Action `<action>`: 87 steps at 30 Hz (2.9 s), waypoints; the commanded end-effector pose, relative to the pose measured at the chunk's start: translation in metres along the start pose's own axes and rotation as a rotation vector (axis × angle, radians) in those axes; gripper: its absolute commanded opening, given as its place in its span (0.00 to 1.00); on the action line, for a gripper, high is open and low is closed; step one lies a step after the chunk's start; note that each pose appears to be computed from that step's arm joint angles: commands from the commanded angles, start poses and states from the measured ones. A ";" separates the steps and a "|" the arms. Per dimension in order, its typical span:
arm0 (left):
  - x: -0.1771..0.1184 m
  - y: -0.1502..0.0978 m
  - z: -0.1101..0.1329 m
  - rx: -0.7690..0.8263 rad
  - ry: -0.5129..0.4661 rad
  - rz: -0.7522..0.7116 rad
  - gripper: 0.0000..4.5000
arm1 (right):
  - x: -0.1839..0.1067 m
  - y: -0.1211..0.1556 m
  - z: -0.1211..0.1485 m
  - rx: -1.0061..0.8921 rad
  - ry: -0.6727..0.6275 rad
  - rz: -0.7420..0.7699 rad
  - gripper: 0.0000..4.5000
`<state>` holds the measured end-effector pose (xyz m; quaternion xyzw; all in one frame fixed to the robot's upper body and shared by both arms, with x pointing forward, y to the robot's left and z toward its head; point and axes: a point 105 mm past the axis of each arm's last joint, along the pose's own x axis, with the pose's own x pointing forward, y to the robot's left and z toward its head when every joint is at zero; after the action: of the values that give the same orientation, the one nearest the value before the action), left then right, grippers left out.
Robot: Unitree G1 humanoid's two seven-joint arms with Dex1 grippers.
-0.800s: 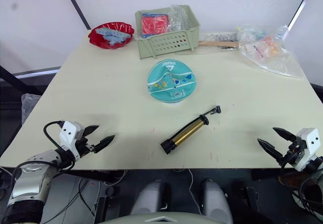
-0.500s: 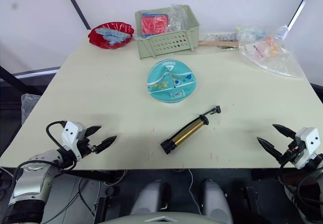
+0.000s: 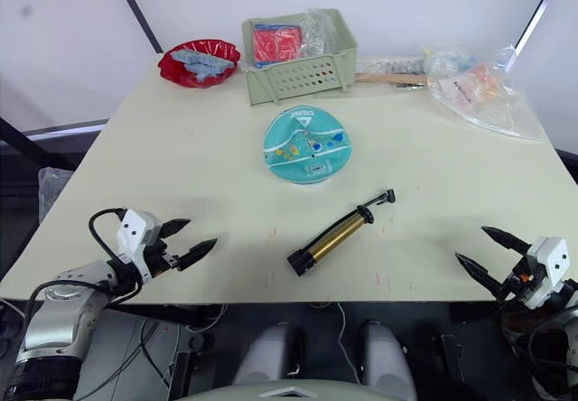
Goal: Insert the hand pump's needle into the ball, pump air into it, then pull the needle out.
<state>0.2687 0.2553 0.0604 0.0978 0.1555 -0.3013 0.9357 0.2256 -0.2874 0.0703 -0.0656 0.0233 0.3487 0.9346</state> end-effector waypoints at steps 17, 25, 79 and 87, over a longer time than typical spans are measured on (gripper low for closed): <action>0.078 -0.079 0.056 0.045 -0.100 -0.293 0.76 | 0.016 0.026 0.053 -0.090 -0.135 0.173 1.00; 0.108 -0.100 0.062 0.054 -0.081 -0.306 0.76 | 0.023 0.042 0.063 -0.096 -0.155 0.189 1.00; 0.211 -0.165 0.055 0.215 0.151 -0.395 0.10 | 0.025 0.048 0.061 -0.097 -0.147 0.098 1.00; 0.207 -0.170 0.083 0.250 -0.002 -0.418 0.01 | 0.030 0.050 0.065 -0.025 -0.175 0.077 1.00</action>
<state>0.3458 -0.0088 0.0346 0.1766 0.1738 -0.4982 0.8309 0.2163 -0.2267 0.1157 -0.0507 -0.0426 0.3861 0.9201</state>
